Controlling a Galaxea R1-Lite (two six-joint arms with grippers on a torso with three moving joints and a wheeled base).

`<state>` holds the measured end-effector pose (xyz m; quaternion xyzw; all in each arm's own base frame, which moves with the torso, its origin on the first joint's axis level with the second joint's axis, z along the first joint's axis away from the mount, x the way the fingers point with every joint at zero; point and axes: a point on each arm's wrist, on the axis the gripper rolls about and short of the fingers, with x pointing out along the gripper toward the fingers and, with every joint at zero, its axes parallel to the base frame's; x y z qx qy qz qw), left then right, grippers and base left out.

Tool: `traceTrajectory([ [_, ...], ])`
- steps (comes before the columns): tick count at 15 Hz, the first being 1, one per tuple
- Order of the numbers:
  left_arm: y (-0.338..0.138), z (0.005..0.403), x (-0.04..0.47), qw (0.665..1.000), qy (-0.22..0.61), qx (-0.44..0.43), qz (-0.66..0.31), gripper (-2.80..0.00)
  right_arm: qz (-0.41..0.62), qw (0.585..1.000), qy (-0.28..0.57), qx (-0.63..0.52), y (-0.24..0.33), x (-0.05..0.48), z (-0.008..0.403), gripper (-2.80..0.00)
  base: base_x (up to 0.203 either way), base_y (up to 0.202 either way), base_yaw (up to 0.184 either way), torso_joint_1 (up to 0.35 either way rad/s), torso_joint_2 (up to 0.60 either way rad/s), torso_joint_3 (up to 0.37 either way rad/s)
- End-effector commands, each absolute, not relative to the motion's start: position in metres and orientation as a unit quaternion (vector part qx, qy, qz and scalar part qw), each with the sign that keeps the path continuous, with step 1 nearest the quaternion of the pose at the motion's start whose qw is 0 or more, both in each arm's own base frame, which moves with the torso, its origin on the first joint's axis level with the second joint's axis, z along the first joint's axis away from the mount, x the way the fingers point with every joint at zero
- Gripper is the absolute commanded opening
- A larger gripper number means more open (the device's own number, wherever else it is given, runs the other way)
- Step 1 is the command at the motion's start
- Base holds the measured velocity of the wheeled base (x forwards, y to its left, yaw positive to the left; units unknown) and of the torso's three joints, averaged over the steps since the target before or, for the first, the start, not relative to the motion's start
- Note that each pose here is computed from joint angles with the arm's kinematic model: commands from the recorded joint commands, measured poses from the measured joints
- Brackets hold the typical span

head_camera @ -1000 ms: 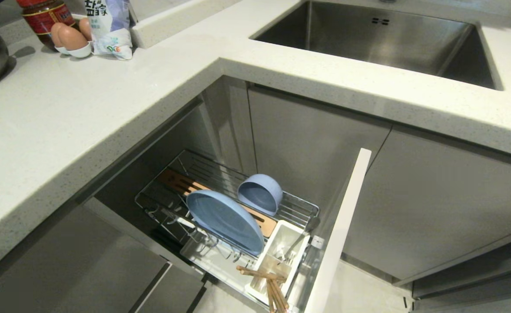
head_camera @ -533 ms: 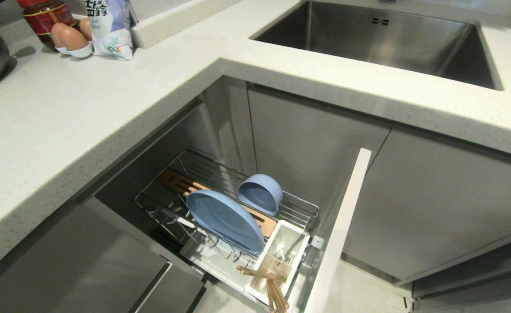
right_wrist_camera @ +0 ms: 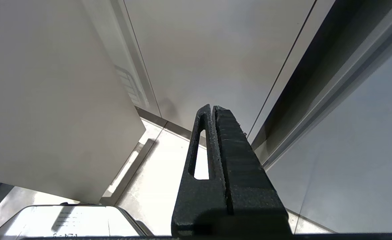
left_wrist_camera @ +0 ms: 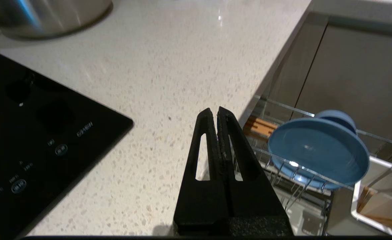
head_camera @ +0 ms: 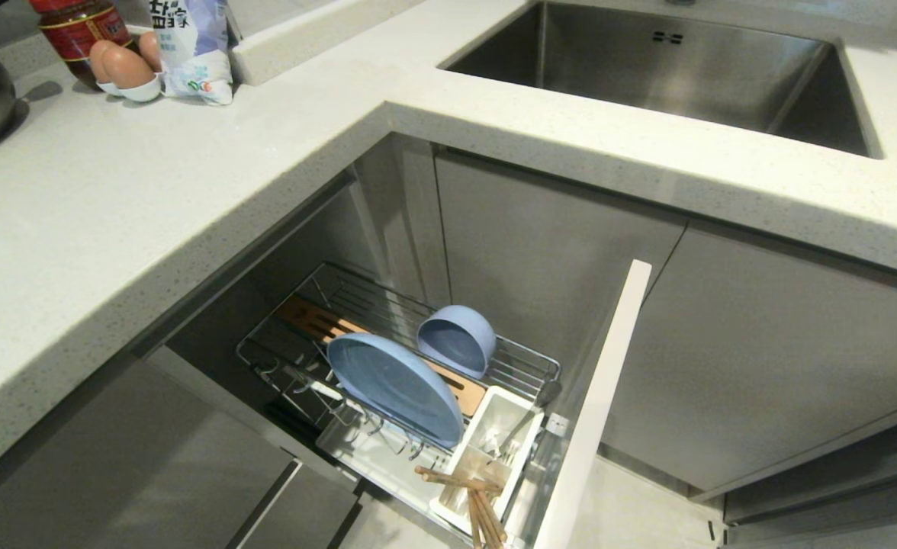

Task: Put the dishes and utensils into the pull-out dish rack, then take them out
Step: Take the plate out of the cupboard

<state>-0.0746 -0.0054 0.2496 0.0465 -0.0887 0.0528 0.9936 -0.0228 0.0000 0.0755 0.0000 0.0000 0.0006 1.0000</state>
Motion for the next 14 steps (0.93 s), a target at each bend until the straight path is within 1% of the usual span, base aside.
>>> traceTrajectory([
  [1,-0.005,0.241,-0.069,0.995,-0.072,0.049,0.053,-2.80,0.001,1.000,0.000,0.000,0.000,-0.023,0.075,-2.80,0.000,0.000,0.000,0.000,0.00,0.000],
  [3,-0.002,0.227,-0.077,0.994,-0.083,0.062,0.033,-2.80,0.001,1.000,0.000,0.000,0.000,-0.023,0.075,-2.80,0.000,0.000,0.000,0.000,0.00,0.000],
  [6,-0.001,0.195,-0.079,0.994,-0.076,0.073,0.027,-2.80,0.001,1.000,0.000,0.000,0.000,-0.023,0.075,-2.80,0.000,0.000,0.000,0.000,0.00,0.000],
  [14,0.001,0.093,-0.024,0.995,-0.078,0.059,0.033,-2.80,0.001,1.000,0.000,0.000,0.000,-0.023,0.075,-2.80,0.000,0.000,0.000,0.000,0.00,0.000],
])
